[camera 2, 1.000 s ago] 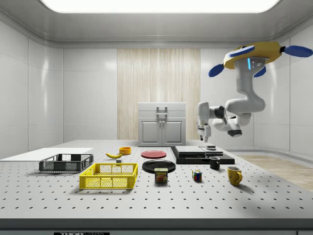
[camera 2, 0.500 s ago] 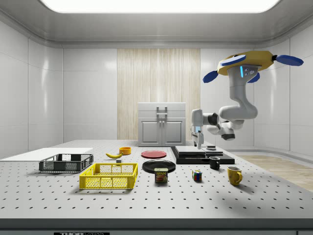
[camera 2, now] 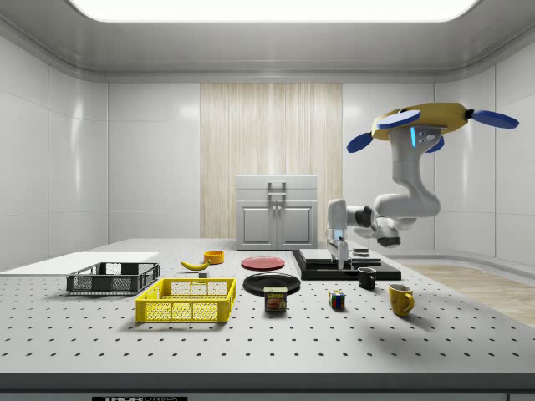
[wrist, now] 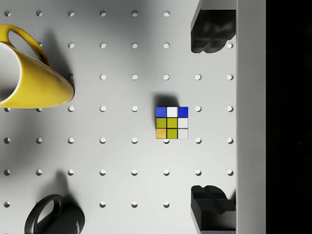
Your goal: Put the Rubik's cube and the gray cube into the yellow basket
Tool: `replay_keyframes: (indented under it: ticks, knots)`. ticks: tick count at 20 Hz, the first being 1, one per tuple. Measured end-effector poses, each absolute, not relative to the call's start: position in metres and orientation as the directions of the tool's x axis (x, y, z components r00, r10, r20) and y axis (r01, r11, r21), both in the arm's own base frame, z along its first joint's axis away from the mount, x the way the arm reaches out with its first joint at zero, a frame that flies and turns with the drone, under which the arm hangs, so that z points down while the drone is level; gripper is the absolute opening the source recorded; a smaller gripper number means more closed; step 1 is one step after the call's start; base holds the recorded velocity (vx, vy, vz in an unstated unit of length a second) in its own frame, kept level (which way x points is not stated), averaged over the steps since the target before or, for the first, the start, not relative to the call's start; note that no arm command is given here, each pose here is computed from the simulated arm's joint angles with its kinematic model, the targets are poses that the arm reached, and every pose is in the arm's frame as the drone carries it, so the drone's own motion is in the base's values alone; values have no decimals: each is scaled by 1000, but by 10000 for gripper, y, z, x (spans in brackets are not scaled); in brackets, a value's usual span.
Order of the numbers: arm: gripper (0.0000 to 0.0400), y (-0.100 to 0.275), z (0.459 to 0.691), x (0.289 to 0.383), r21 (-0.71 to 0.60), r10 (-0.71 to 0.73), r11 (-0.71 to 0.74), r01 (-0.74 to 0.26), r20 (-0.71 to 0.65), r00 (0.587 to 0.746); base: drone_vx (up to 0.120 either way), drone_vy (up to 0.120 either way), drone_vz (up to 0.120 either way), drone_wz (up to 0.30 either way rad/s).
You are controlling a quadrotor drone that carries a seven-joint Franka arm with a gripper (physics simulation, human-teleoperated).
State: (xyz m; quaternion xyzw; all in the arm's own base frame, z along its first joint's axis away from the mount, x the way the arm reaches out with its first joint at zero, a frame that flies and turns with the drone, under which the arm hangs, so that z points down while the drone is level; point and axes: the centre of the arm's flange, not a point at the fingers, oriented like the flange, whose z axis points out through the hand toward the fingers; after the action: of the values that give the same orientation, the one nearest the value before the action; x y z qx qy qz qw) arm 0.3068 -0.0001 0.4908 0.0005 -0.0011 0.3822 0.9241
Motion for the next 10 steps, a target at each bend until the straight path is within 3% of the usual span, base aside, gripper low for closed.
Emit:
replay_keyframes:
  ticks: [7,10]
  knots:
    - [400,-1,4907,3068,0,706,708,-706,2,708,0,0,-120,0]
    - [400,-1,4907,3068,0,707,708,-707,2,708,0,-53,-120,0]
